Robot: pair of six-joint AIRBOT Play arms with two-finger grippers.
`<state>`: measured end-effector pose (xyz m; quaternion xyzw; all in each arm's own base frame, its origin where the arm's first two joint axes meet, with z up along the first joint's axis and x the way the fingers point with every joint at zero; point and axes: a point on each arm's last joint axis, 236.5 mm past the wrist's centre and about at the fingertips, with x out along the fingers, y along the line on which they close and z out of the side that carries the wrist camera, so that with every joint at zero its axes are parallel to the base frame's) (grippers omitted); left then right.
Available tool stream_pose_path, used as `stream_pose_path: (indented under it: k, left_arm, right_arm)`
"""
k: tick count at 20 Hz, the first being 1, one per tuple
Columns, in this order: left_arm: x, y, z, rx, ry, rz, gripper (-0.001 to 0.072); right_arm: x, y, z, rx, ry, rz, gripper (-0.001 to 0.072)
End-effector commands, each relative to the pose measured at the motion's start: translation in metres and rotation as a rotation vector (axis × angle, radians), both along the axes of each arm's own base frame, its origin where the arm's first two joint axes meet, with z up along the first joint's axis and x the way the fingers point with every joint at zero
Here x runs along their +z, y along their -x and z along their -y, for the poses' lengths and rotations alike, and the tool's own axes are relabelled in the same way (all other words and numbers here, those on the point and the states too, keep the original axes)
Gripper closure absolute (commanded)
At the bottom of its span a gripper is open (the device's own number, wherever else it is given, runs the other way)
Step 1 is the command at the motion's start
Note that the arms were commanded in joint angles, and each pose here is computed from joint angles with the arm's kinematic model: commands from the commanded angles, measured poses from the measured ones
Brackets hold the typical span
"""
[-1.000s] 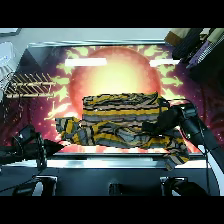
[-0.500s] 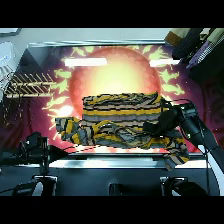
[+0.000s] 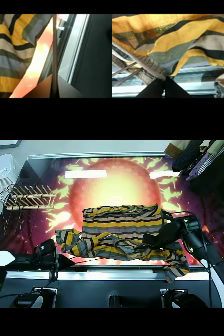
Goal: Fold the clothes and pants, and hang the long-sleeved shirts on hangers.
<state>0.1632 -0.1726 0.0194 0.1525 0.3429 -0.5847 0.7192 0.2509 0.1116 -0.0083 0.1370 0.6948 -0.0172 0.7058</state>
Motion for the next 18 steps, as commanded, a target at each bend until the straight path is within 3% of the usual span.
stream_pose_path:
  k: [1,8,18]
  left_arm:
    - [-0.02,-0.002,0.019,-0.053,-0.02,-0.028,0.0691]
    - [-0.021,-0.032,0.073,0.01,0.056,0.059,0.069]
    - [-0.044,-0.027,0.124,0.018,0.067,0.042,0.069]
  right_arm:
    - [0.01,-0.001,-0.001,0.004,-0.013,0.039,0.0682]
    - [0.047,0.007,-0.011,0.003,-0.096,0.138,0.0682]
    - [0.089,0.026,-0.021,0.013,-0.199,0.244,0.0682]
